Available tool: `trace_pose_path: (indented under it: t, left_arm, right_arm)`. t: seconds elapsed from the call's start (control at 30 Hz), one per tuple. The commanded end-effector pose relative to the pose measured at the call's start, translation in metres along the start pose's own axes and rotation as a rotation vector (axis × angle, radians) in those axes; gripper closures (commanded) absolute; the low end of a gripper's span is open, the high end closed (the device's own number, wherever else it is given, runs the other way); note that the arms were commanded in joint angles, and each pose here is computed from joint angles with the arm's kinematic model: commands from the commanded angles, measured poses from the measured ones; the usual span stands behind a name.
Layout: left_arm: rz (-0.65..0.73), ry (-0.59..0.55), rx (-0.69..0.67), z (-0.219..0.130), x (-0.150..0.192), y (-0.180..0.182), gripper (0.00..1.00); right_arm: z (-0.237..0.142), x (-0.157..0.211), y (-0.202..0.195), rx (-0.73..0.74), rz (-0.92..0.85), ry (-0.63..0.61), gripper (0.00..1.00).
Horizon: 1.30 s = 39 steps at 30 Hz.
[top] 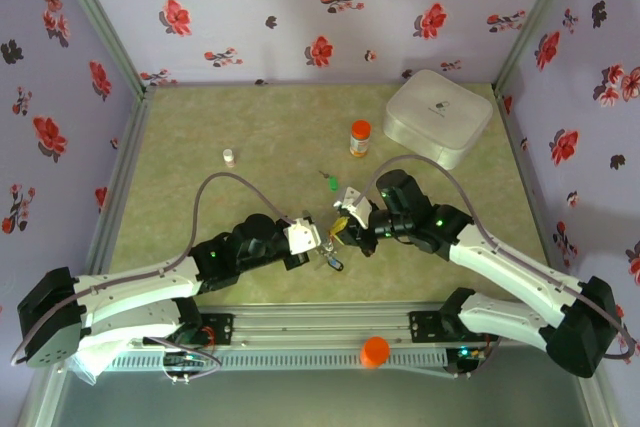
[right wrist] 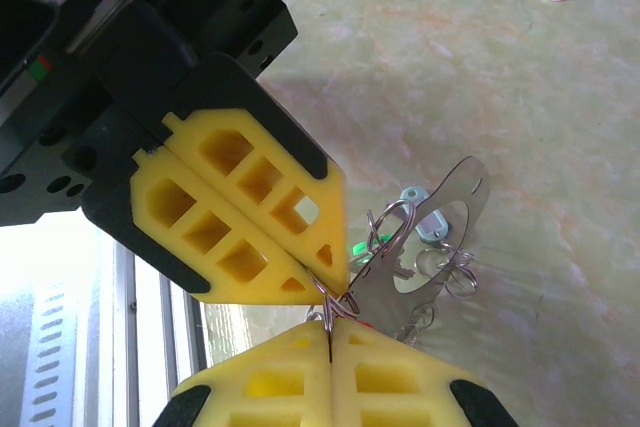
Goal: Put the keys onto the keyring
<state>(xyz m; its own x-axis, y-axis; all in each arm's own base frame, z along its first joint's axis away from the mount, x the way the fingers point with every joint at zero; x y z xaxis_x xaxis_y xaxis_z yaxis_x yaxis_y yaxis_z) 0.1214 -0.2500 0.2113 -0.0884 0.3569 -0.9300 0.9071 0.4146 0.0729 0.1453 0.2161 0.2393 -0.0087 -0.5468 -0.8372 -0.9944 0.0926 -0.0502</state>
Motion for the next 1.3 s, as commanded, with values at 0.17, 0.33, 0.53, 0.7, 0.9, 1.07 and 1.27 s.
trace_pose_path:
  t: [0.17, 0.33, 0.53, 0.7, 0.9, 1.07, 1.27]
  left_arm:
    - [0.015, -0.063, 0.003, -0.002, -0.007, 0.0, 1.0]
    - [0.005, -0.065, 0.005, -0.003, -0.007, 0.0, 1.0]
    - [0.005, -0.062, -0.009, -0.003, -0.007, 0.001, 1.0]
    - [0.012, -0.054, -0.015, -0.002, -0.005, 0.001, 1.0]
    - [0.013, -0.052, -0.026, -0.002, -0.005, 0.002, 1.0]
    - [0.004, -0.049, -0.061, -0.002, -0.006, 0.005, 1.0]
    - [-0.086, -0.044, -0.111, -0.003, -0.005, 0.01, 1.0]
  right_arm:
    - [0.007, 0.008, -0.009, 0.074, 0.038, 0.068, 1.0]
    - [0.007, 0.007, -0.014, 0.119, 0.071, 0.081, 1.0]
    - [0.006, 0.006, -0.019, 0.165, 0.117, 0.093, 1.0]
    - [0.006, 0.005, -0.021, 0.174, 0.146, 0.086, 1.0]
    - [0.011, 0.005, -0.02, 0.149, 0.173, 0.084, 1.0]
    - [0.01, 0.001, -0.017, 0.115, 0.171, 0.053, 1.0]
    - [0.003, 0.002, -0.009, 0.118, 0.085, -0.034, 1.0]
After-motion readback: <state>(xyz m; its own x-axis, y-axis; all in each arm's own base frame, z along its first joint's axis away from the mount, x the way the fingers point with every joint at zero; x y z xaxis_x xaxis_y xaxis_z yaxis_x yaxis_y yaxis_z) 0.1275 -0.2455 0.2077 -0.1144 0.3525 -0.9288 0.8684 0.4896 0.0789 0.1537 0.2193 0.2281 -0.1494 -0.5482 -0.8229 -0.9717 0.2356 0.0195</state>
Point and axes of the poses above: each hand's point on the last joint's axis, 136 mm out from that joint toward the fingers, its own z axis out along the fingers, its own y axis along the line the jaws close on, x = y × z, the point moved 8 cm from there along -z, back along the fingers, and after that the axes turned 14 degrees about -z, right-handed, at the moved point
